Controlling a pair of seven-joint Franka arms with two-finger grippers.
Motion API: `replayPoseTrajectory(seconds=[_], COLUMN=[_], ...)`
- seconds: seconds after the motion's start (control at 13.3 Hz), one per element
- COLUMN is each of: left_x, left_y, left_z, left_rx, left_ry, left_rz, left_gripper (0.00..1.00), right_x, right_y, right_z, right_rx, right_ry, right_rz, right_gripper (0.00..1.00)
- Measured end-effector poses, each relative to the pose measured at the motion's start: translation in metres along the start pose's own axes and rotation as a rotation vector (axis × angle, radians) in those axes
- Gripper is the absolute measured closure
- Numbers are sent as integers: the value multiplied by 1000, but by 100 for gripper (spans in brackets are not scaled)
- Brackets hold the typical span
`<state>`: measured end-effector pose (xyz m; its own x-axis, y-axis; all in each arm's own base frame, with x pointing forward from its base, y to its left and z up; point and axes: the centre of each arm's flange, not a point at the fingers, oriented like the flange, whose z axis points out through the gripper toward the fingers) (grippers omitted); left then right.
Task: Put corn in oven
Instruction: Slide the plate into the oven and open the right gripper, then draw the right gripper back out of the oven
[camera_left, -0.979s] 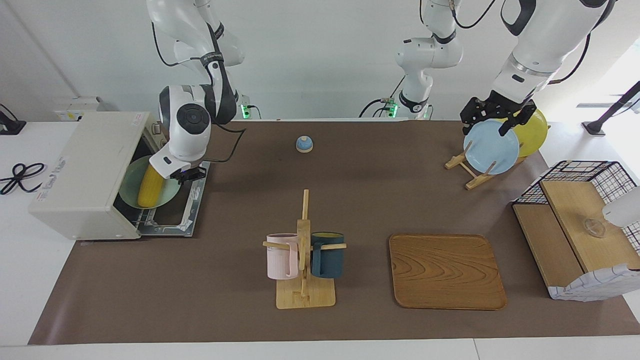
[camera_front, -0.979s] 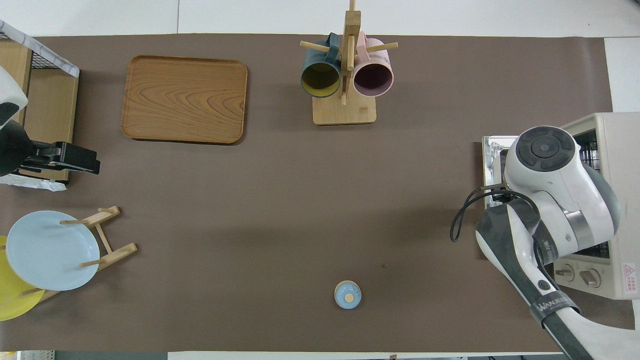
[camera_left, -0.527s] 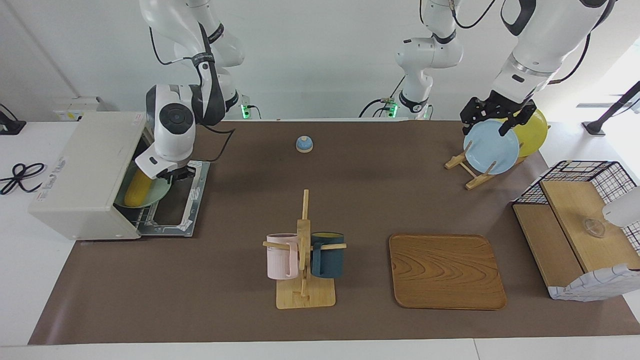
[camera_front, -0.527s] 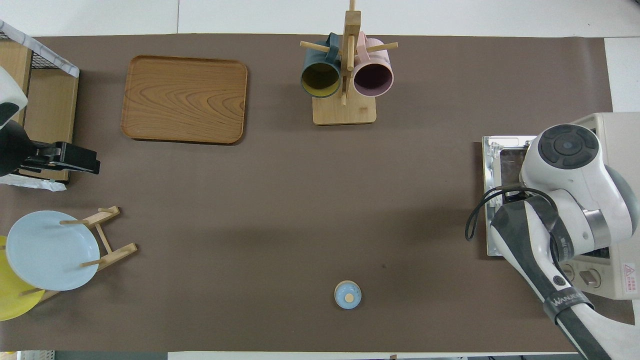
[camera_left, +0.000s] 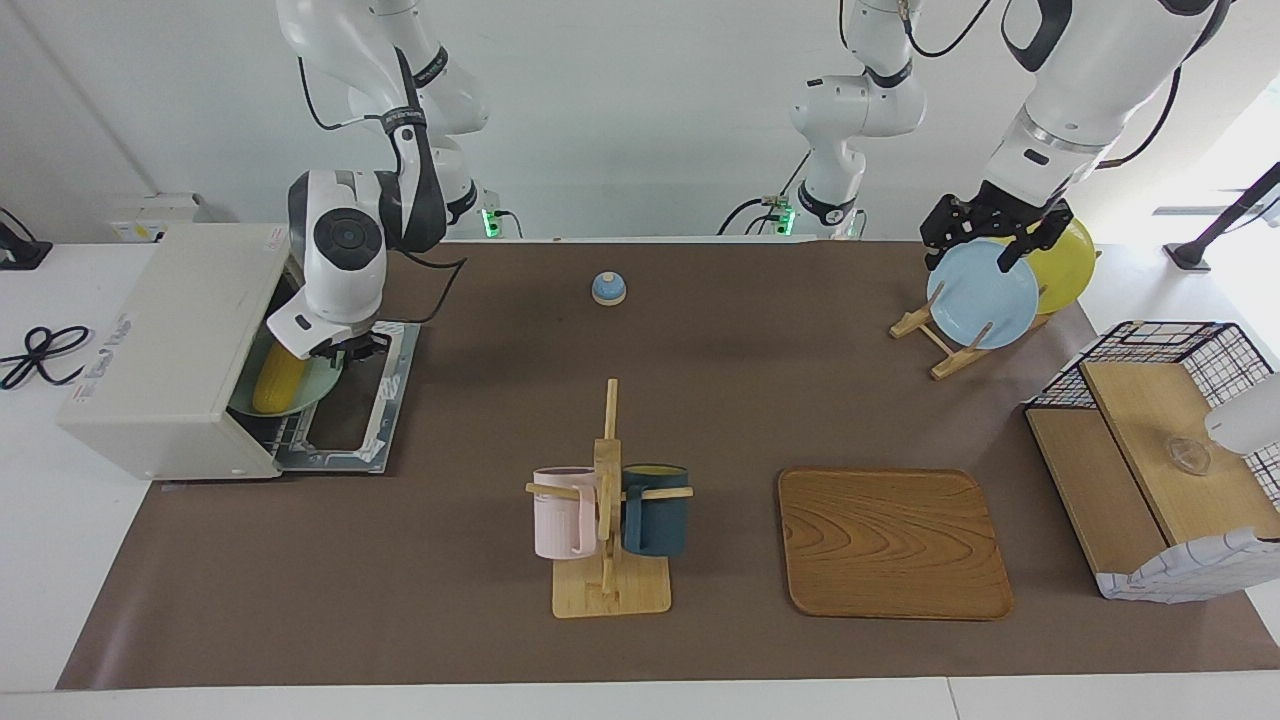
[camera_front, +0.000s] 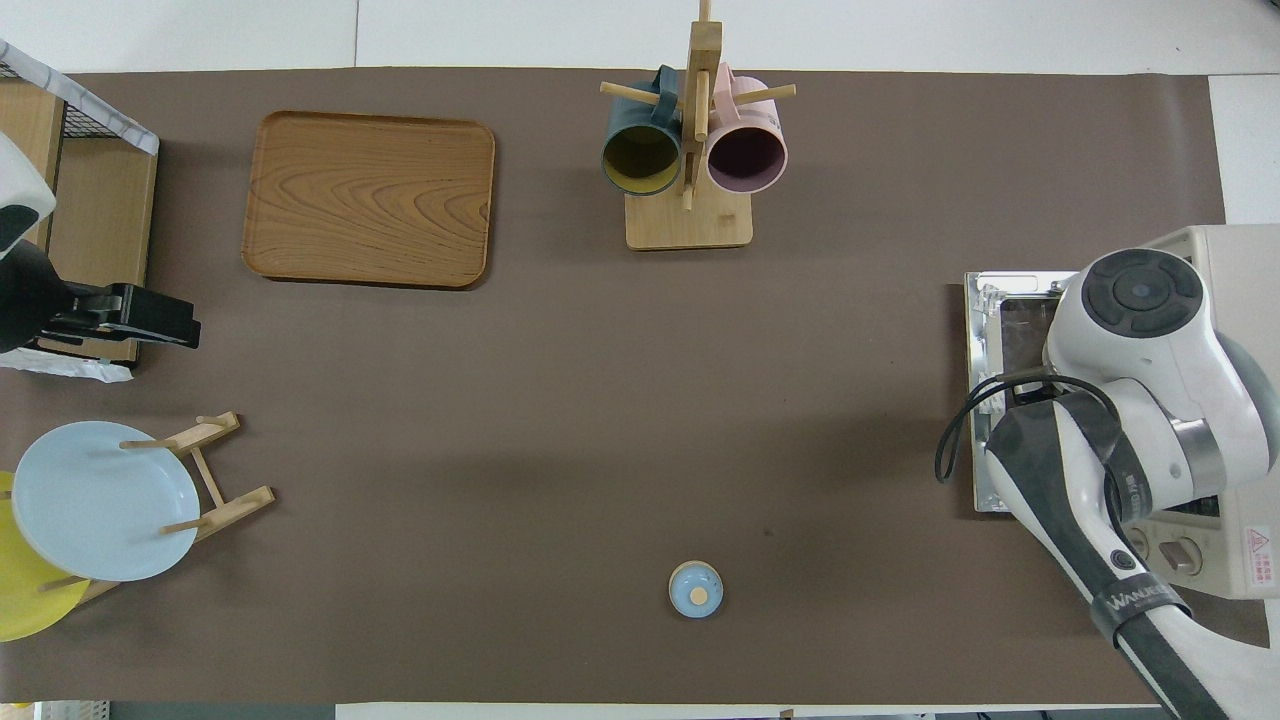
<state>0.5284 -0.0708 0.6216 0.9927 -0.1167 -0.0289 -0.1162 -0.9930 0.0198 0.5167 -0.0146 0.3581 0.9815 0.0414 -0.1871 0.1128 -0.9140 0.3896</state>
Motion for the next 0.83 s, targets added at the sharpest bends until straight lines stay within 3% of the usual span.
replayPoseTrajectory(seconds=[0.83], left_x=[0], left_y=[0], left_z=[0], left_rx=[0], left_ry=[0], left_rz=[0], left_gripper=[0], right_x=[2], right_y=[10], right_z=[-5], right_rx=[11], right_ry=[13], right_rz=[-6], right_gripper=[81])
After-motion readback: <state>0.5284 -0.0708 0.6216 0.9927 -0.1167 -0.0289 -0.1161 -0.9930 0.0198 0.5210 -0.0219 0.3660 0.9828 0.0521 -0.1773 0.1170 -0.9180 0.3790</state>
